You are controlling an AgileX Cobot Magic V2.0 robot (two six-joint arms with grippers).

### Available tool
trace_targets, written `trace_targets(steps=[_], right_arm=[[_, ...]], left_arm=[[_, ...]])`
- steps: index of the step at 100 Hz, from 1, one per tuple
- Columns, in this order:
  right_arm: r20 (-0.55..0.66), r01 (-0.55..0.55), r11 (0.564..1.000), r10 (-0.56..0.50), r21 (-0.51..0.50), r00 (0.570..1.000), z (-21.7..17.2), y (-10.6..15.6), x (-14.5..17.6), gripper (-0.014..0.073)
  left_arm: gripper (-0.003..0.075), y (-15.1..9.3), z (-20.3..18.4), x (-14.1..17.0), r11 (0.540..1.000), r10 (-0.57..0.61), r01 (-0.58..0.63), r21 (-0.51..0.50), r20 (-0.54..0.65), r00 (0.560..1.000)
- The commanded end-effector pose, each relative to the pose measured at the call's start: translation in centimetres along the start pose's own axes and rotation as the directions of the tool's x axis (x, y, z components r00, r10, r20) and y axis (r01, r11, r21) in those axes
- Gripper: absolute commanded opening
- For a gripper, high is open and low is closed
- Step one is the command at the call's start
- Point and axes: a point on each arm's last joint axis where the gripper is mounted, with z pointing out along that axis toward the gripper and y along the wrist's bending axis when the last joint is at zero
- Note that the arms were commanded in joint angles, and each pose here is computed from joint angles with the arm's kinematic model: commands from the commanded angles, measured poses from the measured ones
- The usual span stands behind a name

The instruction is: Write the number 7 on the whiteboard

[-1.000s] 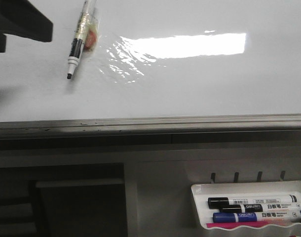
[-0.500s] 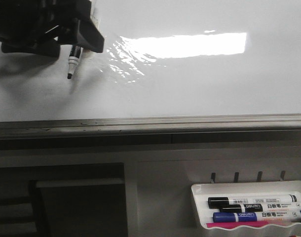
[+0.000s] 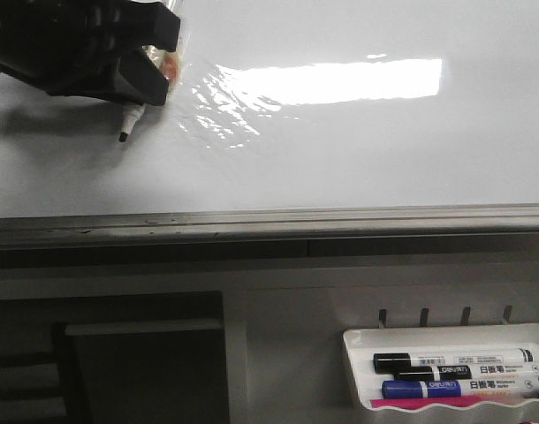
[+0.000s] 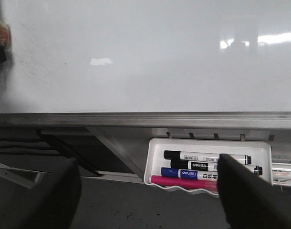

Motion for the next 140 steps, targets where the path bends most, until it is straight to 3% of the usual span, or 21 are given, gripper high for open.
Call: trace_targets(steps=[1, 10, 23, 47, 59, 80, 120, 132, 140], right_arm=[[0.063, -0.009, 1.000, 0.010, -0.010, 0.998, -0.3, 0.3, -1.4, 0.0522], [0.030, -0.003, 0.998, 0.005, -0.066, 1.000, 0.0, 0.7, -1.3, 0.0522], [-0.025, -0.011, 0.975, 0.005, -0.221, 1.000, 0.6, 2.0, -1.8, 0.0521], [-0.123, -0.018, 0.893, -0.042, -0.449, 0.992, 1.8, 4.1, -5.1, 0.0521], [-0.165, -0.028, 0.862, -0.065, -0.506, 0.984, 2.4, 4.6, -6.7, 0.0521], [-0.230, -0.041, 0.821, -0.111, -0.569, 0.967, 4.0, 4.9, -8.4, 0.0521], [-0.371, -0.081, 0.721, -0.255, -0.689, 0.893, 8.7, 7.7, -8.2, 0.0519], [-0.384, -0.078, 0.700, -0.292, -0.710, 0.876, 9.5, 8.2, -8.1, 0.0426], [-0.383, -0.072, 0.692, -0.307, -0.718, 0.871, 9.9, 8.3, -8.0, 0.0304]], left_arm=[[-0.0020, -0.4, -1.7, -2.0, 0.999, 0.040, -0.041, 0.011, 0.085, 0.996], [-0.0020, -1.2, -3.0, -2.1, 0.990, 0.125, -0.129, 0.052, 0.071, 0.990], [-0.0020, -2.9, -5.1, -1.9, 0.958, 0.249, -0.253, 0.138, 0.048, 0.967], [-0.0020, -7.6, -7.3, 0.6, 0.838, 0.450, -0.407, 0.364, -0.038, 0.892], [-0.0020, -9.6, -7.9, 1.2, 0.793, 0.484, -0.439, 0.422, -0.001, 0.875], [-0.0020, -11.1, -8.4, 1.6, 0.752, 0.515, -0.478, 0.453, 0.049, 0.856], [-0.0020, -11.2, -8.4, 1.5, 0.744, 0.527, -0.503, 0.441, 0.076, 0.846], [-0.0020, -11.2, -8.4, 1.4, 0.745, 0.525, -0.503, 0.438, 0.080, 0.847], [-0.0020, -11.2, -8.4, 1.4, 0.741, 0.533, -0.513, 0.433, 0.085, 0.842]])
